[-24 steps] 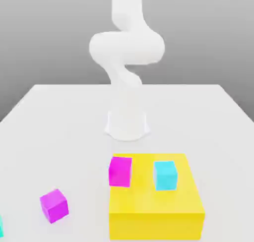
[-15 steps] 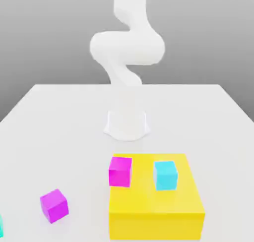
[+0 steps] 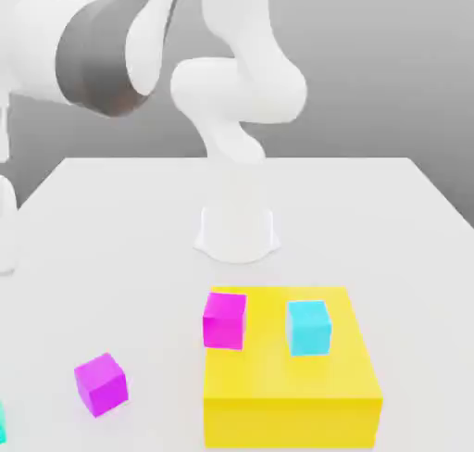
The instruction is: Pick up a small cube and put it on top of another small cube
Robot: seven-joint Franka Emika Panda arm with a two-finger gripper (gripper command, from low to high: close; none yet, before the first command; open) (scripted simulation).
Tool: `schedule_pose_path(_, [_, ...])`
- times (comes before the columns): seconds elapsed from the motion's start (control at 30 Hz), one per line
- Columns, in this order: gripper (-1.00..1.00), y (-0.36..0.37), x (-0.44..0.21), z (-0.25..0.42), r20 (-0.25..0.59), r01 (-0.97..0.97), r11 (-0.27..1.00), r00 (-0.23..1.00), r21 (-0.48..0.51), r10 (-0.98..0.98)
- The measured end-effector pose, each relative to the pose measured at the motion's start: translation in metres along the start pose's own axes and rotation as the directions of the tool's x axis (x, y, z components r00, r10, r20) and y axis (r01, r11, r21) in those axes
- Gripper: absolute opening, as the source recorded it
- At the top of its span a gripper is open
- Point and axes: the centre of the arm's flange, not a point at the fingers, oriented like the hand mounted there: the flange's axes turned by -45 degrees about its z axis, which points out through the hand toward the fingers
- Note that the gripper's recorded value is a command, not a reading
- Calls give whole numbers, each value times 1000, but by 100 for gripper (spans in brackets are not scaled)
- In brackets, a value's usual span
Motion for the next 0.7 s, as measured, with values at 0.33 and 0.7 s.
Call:
schedule_pose_path(0.33, [0, 74, -6, 172, 157, -224, 972, 960, -72, 233])
schedule_pose_path(0.7, [-100, 74, -4, 155, 158, -227, 971, 959, -73, 235])
